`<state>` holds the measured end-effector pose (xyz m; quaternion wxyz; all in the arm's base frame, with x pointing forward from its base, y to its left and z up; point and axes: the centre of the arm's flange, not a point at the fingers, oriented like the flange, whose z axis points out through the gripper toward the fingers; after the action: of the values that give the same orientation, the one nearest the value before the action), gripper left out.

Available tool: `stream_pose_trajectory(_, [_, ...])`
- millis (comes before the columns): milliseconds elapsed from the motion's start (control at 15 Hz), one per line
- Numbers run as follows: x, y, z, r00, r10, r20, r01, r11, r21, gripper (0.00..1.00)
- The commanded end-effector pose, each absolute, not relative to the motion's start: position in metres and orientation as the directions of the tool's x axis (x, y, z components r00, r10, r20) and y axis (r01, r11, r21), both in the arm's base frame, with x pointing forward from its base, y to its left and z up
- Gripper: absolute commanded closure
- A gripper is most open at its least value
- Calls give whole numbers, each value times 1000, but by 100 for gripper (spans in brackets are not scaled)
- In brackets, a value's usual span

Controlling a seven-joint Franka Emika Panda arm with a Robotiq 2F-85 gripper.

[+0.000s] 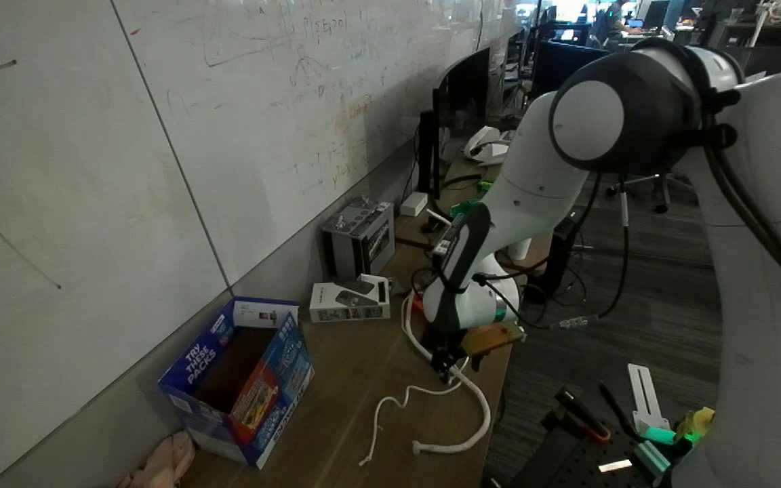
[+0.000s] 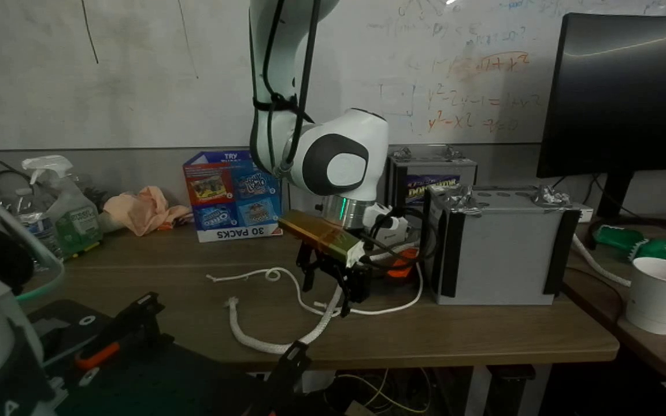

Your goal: Put the white rope inside the blue box

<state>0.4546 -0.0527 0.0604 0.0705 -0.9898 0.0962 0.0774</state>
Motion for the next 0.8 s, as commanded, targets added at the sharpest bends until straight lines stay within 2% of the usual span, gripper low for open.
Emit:
stream_pose_trajectory(0, [463, -56, 53, 961, -222, -165, -243, -963, -118, 0])
stream_pose_trajectory(733, [472, -60, 43, 935, -331, -126, -342, -936, -84, 0])
